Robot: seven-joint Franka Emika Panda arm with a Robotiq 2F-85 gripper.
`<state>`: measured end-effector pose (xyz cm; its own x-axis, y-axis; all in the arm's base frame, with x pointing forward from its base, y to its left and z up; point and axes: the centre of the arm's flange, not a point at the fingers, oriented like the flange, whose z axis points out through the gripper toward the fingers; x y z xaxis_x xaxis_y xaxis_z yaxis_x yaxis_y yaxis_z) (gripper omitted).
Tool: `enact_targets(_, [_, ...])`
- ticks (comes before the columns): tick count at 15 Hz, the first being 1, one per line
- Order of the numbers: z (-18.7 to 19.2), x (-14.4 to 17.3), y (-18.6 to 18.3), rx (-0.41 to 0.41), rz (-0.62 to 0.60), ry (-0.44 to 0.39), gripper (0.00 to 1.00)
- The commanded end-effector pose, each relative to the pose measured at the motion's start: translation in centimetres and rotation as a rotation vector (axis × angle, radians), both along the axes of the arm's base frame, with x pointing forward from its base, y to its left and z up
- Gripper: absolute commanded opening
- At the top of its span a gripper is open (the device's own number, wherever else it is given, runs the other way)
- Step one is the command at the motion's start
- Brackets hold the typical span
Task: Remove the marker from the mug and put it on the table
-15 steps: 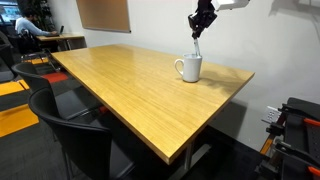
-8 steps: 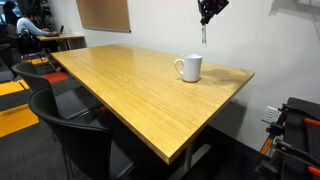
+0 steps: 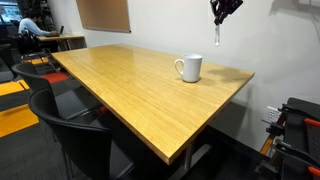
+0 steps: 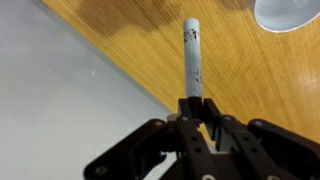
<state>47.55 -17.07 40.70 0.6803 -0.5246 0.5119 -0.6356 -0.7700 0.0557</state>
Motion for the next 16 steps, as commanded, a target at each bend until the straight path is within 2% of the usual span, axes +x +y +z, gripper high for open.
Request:
enact_targets(1, [-0.3, 0.3, -1.5, 0.025, -0.067, 0.076, 0.05])
enact_targets(9, [-2.2, 2.5, -4.8, 0.030, -0.128, 0.250, 0.05])
enact_targets(16, [-5.2, 6.2, -6.8, 0.040, -0.030, 0.349, 0.05])
